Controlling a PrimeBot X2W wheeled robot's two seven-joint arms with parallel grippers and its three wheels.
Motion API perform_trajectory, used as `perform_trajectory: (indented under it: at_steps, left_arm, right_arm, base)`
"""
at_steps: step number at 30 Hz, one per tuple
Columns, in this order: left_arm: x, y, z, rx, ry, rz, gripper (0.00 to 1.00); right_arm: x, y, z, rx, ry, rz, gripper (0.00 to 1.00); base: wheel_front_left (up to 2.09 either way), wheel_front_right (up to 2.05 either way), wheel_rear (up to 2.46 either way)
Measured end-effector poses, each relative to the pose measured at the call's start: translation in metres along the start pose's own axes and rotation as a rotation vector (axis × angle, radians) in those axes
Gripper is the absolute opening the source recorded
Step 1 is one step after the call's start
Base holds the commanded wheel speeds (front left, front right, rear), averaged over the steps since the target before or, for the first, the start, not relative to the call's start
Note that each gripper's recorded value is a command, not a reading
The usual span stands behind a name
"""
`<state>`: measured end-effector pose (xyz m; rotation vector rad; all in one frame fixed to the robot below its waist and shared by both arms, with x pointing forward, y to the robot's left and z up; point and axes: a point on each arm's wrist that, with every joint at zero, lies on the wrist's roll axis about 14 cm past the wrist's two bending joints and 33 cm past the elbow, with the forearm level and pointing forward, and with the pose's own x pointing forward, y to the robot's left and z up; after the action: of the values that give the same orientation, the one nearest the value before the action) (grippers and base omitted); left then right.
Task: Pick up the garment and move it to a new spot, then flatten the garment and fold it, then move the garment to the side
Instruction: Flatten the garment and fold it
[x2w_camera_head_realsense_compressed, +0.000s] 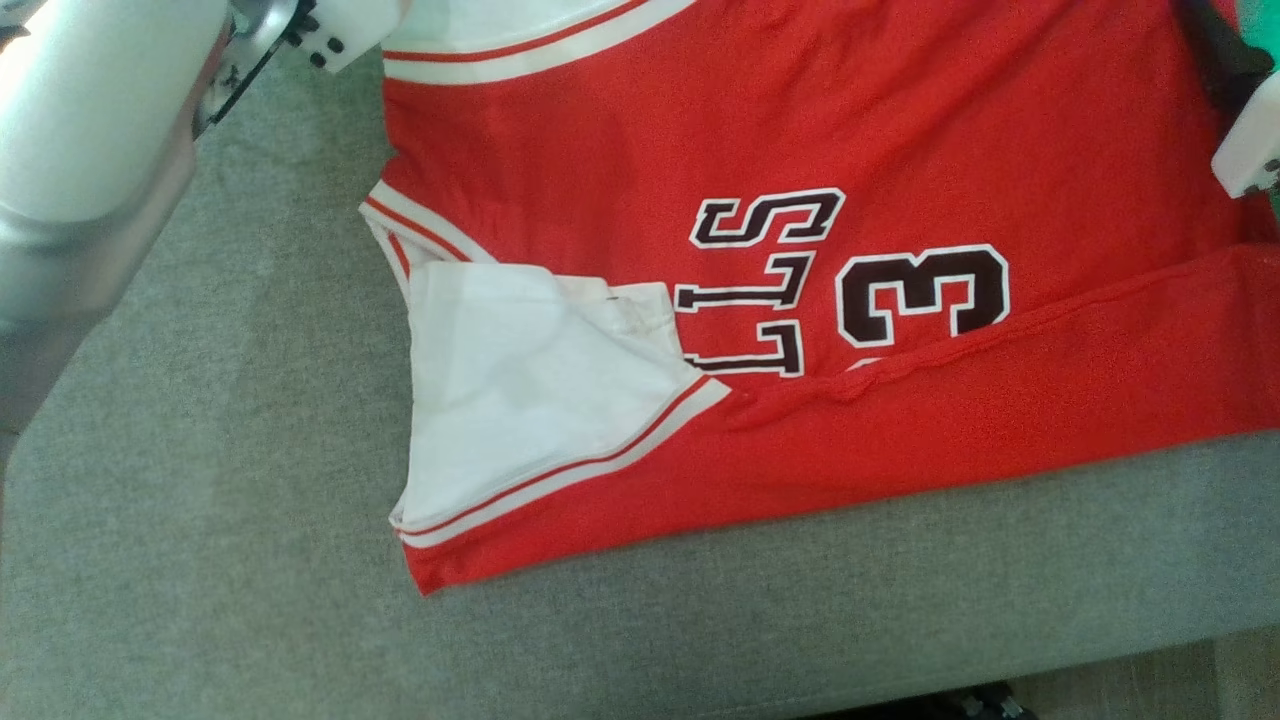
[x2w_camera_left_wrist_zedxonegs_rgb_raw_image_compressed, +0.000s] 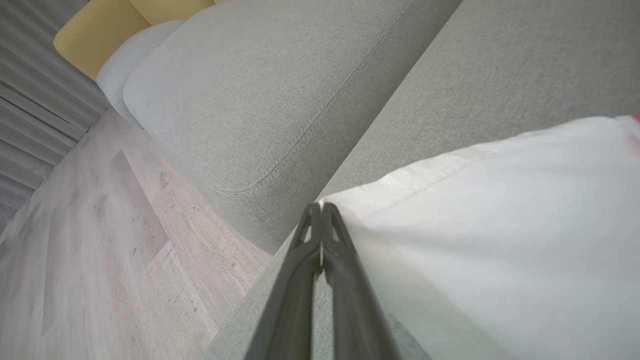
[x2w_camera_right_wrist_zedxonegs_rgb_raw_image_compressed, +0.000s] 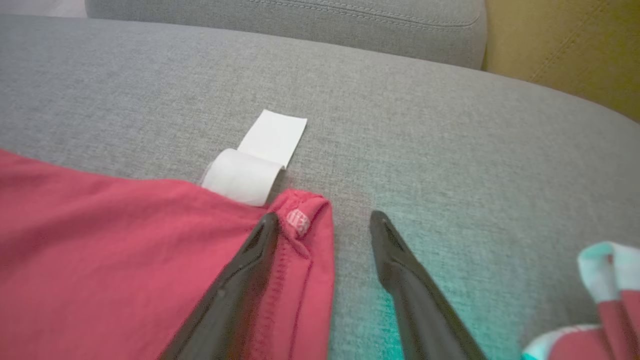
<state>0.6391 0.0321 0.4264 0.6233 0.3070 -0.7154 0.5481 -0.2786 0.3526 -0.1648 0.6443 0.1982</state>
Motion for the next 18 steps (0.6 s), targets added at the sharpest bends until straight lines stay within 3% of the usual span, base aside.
perform_trajectory:
  at_steps: [1,3,6,13,18]
  left_arm:
    - [0.0,0.0,-0.001,0.001,0.004,0.0,0.0]
    - [0.0,0.0,-0.004,0.002,0.008,-0.003,0.0]
    - [0.0,0.0,-0.005,0.002,0.006,-0.005,0.0]
    - [-0.001,0.008,-0.001,0.009,-0.039,0.02,0.0]
    - [-0.005,0.028,0.02,0.029,-0.143,0.101,0.0]
  right_arm:
    - [0.001,0.001,0.0,-0.007,0.004,0.005,0.69]
    - [0.003,0.003,0.001,-0.021,0.008,0.014,0.32]
    - [0.006,0.004,0.004,-0.029,0.003,0.021,0.0]
    - [0.006,-0.006,0.01,-0.032,-0.034,0.001,0.0]
    - [0.004,-0.019,0.039,0.023,-0.176,-0.035,0.0]
  base:
    - [0.0,0.0,0.0]
    - [0.0,0.0,0.0]
    - [0.0,0.0,0.0]
    - [0.0,0.0,0.0]
    - [0.0,0.0,0.0]
